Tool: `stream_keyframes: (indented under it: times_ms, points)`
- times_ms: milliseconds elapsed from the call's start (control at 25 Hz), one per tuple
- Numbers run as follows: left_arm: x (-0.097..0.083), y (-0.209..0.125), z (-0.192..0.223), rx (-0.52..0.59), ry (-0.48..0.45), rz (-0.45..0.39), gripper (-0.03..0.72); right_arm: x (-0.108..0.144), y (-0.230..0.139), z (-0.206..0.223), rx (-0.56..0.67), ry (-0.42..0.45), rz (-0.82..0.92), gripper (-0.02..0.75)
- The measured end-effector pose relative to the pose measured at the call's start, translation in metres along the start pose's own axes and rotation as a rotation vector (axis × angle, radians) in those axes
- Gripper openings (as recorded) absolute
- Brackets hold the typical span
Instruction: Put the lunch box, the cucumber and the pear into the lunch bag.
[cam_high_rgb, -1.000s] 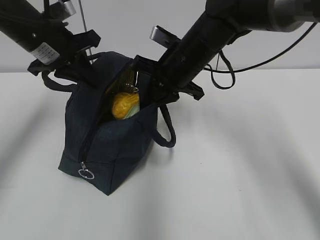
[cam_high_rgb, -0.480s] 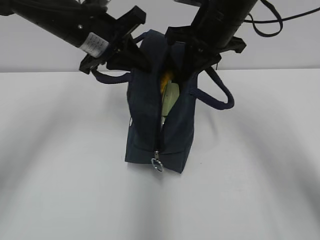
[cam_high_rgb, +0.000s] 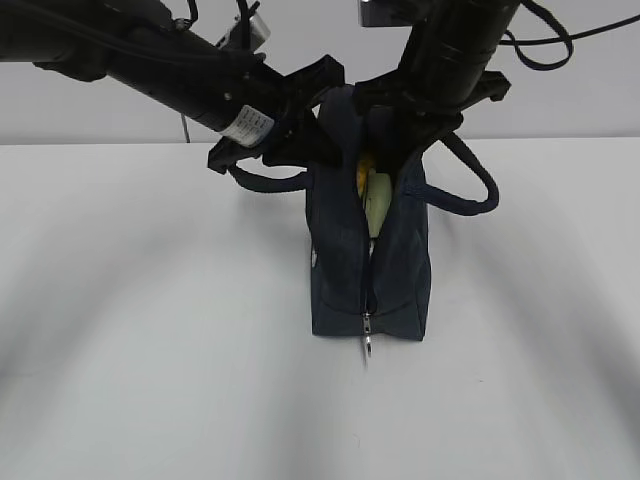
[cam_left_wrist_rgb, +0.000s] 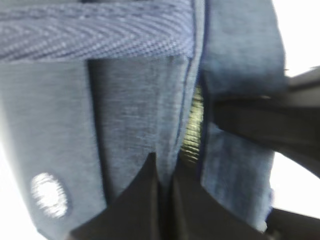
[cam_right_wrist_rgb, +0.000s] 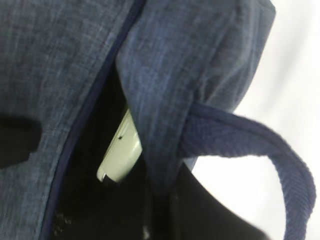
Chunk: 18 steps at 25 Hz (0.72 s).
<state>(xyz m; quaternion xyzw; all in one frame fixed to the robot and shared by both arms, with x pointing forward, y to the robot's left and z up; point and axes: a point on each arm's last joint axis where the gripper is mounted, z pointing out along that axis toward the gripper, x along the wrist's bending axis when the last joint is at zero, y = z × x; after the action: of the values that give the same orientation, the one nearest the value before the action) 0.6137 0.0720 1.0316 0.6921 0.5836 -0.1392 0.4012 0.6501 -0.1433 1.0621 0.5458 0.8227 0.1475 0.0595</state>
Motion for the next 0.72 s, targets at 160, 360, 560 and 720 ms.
stream_keyframes:
  times_ms: [160, 360, 560, 720]
  points:
    - [0.002, 0.0, 0.001, -0.005, 0.01, 0.005, 0.0, -0.001, 0.003, 0.009, -0.003, -0.001, 0.001, -0.006]
    - [0.004, 0.001, 0.001, -0.015, 0.033, 0.028, 0.02, 0.0, 0.005, 0.014, -0.011, 0.02, 0.01, 0.087]
    - [0.009, 0.001, -0.001, 0.003, 0.067, 0.059, 0.283, 0.005, 0.006, 0.013, -0.016, 0.073, 0.03, 0.397]
    - [0.019, 0.003, -0.008, 0.034, 0.069, 0.035, 0.421, 0.006, 0.005, 0.012, 0.0, 0.083, 0.032, 0.459]
